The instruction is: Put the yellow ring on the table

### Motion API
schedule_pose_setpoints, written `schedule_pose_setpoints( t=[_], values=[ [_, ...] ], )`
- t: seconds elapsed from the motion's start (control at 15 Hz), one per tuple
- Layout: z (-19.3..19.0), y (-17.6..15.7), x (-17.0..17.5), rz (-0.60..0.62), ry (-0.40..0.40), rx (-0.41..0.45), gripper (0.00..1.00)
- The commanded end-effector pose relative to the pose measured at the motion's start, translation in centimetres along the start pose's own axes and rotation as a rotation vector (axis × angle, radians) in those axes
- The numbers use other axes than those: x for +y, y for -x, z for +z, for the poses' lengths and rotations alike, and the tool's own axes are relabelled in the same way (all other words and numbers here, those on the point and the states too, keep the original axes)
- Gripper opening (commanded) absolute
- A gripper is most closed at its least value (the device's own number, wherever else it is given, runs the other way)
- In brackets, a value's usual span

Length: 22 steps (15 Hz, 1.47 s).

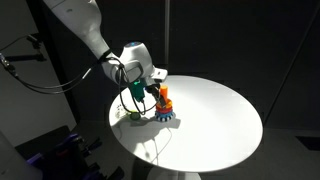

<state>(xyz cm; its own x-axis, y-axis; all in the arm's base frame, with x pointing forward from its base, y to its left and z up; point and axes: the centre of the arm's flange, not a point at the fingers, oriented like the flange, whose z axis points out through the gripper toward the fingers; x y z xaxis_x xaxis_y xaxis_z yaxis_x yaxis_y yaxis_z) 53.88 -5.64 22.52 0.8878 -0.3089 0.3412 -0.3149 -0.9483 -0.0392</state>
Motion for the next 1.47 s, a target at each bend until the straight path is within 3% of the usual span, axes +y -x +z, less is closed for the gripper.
schedule_pose_setpoints(
  t=[0.0,0.2,0.4,0.93,1.4],
  values=[
    [-0.2,-0.4,0.4,0.002,0.001,0.014,0.58],
    [-0.9,-0.6,0.4,0.009,0.001,0.019,0.46],
    [-1.4,-0.8,0.3,0.015,0.002,0.024,0.4],
    [-3.3,-1.4,0.0,0.032,0.007,0.036,0.4],
    [-7.8,-2.8,-1.1,0.077,-0.007,0.007,0.4]
  ],
)
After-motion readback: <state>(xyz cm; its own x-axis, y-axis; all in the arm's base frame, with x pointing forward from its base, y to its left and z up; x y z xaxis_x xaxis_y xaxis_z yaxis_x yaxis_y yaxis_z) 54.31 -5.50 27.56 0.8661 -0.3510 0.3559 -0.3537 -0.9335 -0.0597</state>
